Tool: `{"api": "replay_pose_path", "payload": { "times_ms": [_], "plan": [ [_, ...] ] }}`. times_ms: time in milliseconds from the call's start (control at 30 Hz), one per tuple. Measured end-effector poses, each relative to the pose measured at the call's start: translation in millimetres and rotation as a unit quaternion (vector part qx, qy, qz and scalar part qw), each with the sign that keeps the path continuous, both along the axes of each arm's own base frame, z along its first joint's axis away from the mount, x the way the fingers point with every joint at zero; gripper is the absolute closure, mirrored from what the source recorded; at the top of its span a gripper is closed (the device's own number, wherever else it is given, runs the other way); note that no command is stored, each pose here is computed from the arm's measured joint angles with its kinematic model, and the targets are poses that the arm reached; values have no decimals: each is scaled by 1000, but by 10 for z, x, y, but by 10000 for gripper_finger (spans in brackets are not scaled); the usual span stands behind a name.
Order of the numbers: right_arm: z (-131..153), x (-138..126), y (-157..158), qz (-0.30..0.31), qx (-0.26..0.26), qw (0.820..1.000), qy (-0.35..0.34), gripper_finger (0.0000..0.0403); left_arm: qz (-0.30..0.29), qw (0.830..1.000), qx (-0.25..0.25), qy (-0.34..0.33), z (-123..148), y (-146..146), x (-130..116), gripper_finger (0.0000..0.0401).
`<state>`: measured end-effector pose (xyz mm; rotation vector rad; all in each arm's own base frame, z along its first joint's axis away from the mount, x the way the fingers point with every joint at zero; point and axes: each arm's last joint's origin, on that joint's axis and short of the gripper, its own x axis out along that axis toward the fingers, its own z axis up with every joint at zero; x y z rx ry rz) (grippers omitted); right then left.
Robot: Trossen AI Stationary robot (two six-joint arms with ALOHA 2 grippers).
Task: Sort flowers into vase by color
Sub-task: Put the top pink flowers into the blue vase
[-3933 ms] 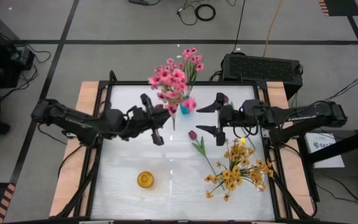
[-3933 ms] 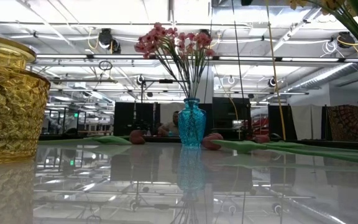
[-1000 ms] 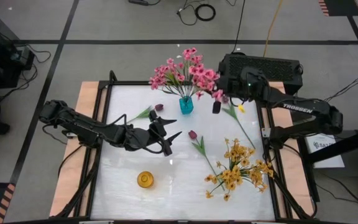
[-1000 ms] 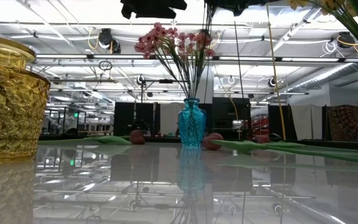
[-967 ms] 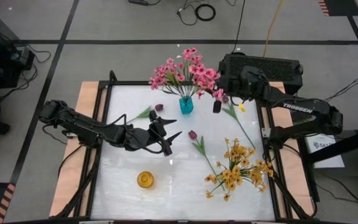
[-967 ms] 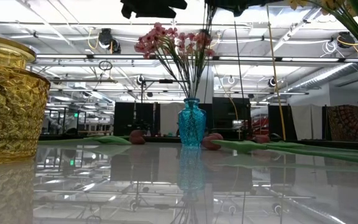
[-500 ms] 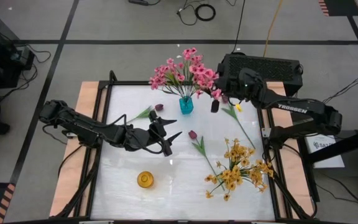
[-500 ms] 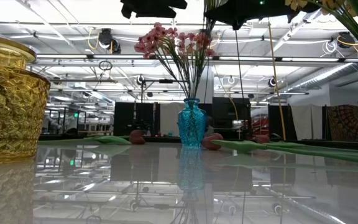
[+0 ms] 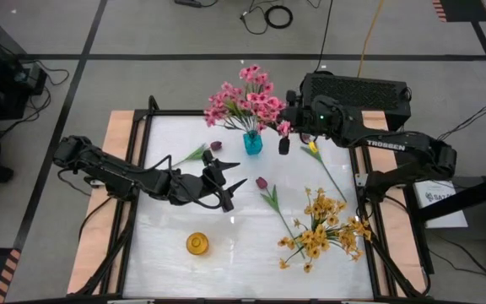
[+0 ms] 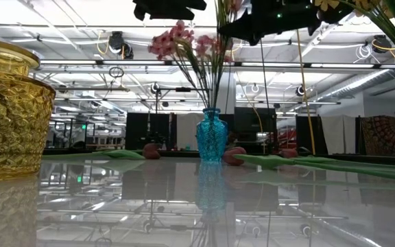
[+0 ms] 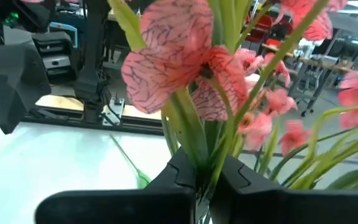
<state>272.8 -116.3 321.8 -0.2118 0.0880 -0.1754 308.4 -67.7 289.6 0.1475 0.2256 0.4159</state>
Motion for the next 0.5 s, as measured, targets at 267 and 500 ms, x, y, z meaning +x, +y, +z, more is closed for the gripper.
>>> {"api": "replay_pose_path", "payload": {
  "times_ms": [267, 500],
  "plan": [
    [-103, 60, -33, -10, 16, 1000, 20, 354, 0, 1000, 0, 1, -2, 0, 0, 150],
    [-188, 31, -52, -60, 16, 996, 70, 297, 1, 1000, -4, 1, -5, 2, -1, 150]
  ]
}}
